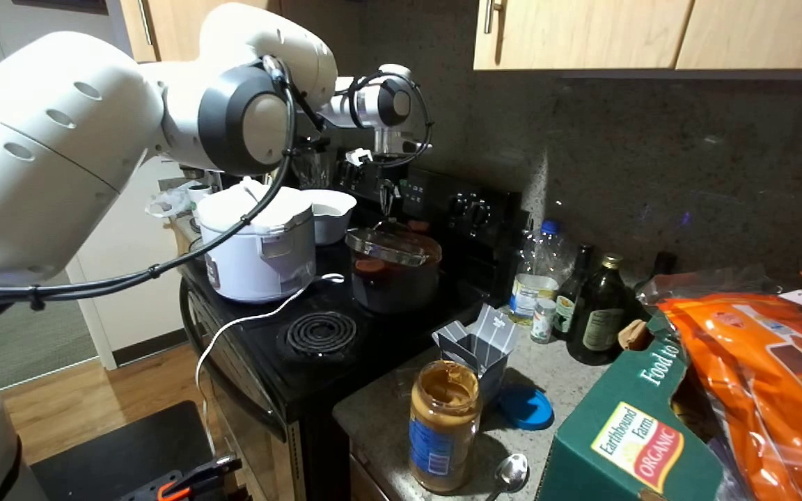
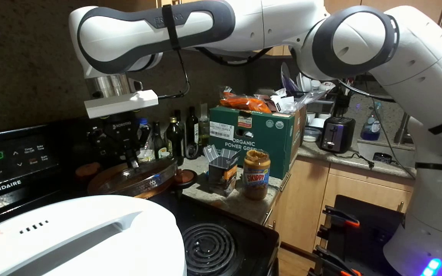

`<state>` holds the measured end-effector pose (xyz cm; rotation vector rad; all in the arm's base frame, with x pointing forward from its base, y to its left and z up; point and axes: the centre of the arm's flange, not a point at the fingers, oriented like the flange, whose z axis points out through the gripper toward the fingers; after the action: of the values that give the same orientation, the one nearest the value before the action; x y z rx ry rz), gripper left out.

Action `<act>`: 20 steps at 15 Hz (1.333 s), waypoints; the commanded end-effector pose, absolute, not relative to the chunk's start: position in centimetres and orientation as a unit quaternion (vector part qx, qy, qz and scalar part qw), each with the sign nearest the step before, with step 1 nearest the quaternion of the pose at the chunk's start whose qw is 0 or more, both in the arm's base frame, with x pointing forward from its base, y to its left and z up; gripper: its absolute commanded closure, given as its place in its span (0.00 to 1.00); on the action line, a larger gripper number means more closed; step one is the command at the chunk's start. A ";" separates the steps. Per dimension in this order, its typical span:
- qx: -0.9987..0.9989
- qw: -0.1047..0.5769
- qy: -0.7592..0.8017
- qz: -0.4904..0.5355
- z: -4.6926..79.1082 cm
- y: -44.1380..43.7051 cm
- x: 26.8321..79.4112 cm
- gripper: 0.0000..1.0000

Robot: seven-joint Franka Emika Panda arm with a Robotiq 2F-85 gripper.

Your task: Fix the lid on the pot.

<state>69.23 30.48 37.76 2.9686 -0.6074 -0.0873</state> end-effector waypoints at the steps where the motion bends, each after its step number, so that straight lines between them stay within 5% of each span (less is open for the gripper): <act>1: 0.978 0.059 -0.197 -0.026 40.0 31.7 69.9 0.92; 20: 0.975 0.026 -0.219 0.034 41.8 32.0 68.7 0.93</act>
<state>69.42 32.09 40.97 3.0043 -0.6492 0.0276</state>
